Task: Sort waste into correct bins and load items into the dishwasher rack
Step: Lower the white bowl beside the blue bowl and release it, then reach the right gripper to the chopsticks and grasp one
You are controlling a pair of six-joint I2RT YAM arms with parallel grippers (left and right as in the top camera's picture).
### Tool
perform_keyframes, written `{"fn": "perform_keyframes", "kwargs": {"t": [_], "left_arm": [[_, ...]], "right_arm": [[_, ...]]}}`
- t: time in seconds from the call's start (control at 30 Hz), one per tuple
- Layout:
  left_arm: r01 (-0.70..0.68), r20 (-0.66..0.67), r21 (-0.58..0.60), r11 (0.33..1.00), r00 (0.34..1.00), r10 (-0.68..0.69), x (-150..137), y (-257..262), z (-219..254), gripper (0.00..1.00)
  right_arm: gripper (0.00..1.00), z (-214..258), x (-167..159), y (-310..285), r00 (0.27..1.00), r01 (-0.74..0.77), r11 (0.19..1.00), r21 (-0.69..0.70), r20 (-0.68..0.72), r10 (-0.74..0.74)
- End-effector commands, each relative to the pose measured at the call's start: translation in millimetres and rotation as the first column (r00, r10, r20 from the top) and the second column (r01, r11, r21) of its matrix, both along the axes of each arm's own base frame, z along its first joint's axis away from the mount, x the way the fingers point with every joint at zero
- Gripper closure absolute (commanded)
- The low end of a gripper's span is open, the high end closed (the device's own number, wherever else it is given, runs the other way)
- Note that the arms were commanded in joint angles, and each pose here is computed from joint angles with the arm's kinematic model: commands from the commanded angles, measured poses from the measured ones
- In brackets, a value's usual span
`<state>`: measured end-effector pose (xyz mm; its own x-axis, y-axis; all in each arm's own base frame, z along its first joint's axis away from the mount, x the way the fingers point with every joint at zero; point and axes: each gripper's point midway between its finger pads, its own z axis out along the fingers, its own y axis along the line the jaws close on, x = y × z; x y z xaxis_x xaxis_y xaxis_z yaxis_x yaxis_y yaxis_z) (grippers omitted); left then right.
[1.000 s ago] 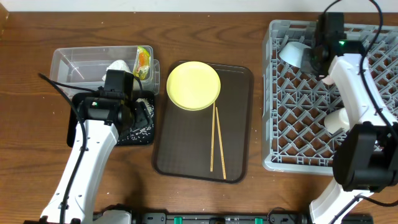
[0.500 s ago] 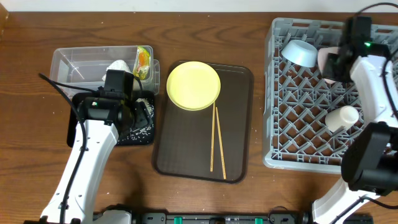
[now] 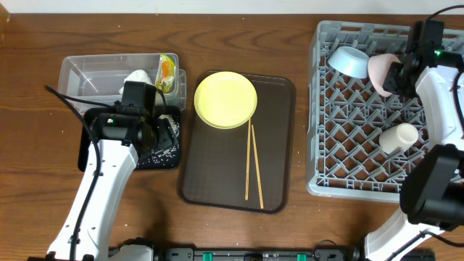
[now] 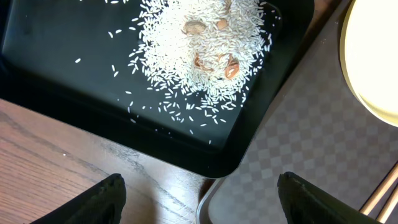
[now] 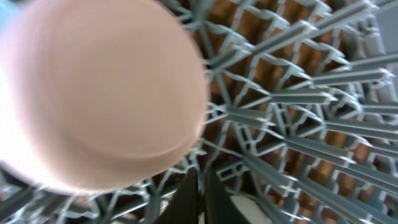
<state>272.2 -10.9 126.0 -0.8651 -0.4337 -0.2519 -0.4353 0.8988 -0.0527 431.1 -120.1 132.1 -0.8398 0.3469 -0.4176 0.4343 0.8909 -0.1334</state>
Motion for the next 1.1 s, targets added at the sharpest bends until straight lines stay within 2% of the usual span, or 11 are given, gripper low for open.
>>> {"fn": "perform_keyframes", "kwargs": {"t": [0.0, 0.13, 0.17, 0.23, 0.57, 0.7, 0.83, 1.07], "left_arm": [[-0.014, 0.005, 0.002, 1.000, 1.000, 0.014, 0.8, 1.8, 2.7, 0.19], [-0.014, 0.005, 0.003, 1.000, 1.000, 0.014, 0.8, 1.9, 2.7, 0.17], [-0.014, 0.005, 0.003, 1.000, 1.000, 0.014, 0.8, 1.9, 2.7, 0.14], [-0.014, 0.005, 0.003, 1.000, 1.000, 0.014, 0.8, 1.9, 2.7, 0.13], [-0.014, 0.005, 0.003, 1.000, 1.000, 0.014, 0.8, 1.9, 2.8, 0.12], [-0.014, 0.005, 0.003, 1.000, 1.000, 0.014, 0.8, 1.9, 2.8, 0.12], [-0.014, 0.005, 0.003, 1.000, 1.000, 0.014, 0.8, 1.9, 2.8, 0.12], [-0.014, 0.005, 0.003, 1.000, 1.000, 0.014, 0.8, 1.9, 2.8, 0.12]], "right_arm": [[0.90, 33.3, 8.3, 47.6, 0.984, -0.152, 0.979, 0.138, 0.119, 0.136], [0.71, 54.4, 8.7, 104.8, 0.931, -0.348, 0.887, 0.305, 0.224, 0.288], [0.68, 57.6, 6.7, 119.3, 0.919, -0.383, 0.858, 0.343, 0.240, 0.314], [0.63, 60.7, 1.5, 148.1, 0.895, -0.441, 0.800, 0.406, 0.257, 0.363], [0.63, 39.5, -34.2, 265.0, 0.782, -0.603, 0.641, 0.475, 0.195, 0.592], [0.64, 14.8, -61.8, 294.8, 0.786, -0.571, 0.657, 0.492, 0.096, 0.611], [0.64, -13.6, -100.0, 323.5, 0.729, -0.595, 0.629, 0.501, 0.006, 0.685], [0.63, -69.8, -157.1, 331.3, 0.689, -0.610, 0.704, 0.364, -0.195, 0.698]]}}
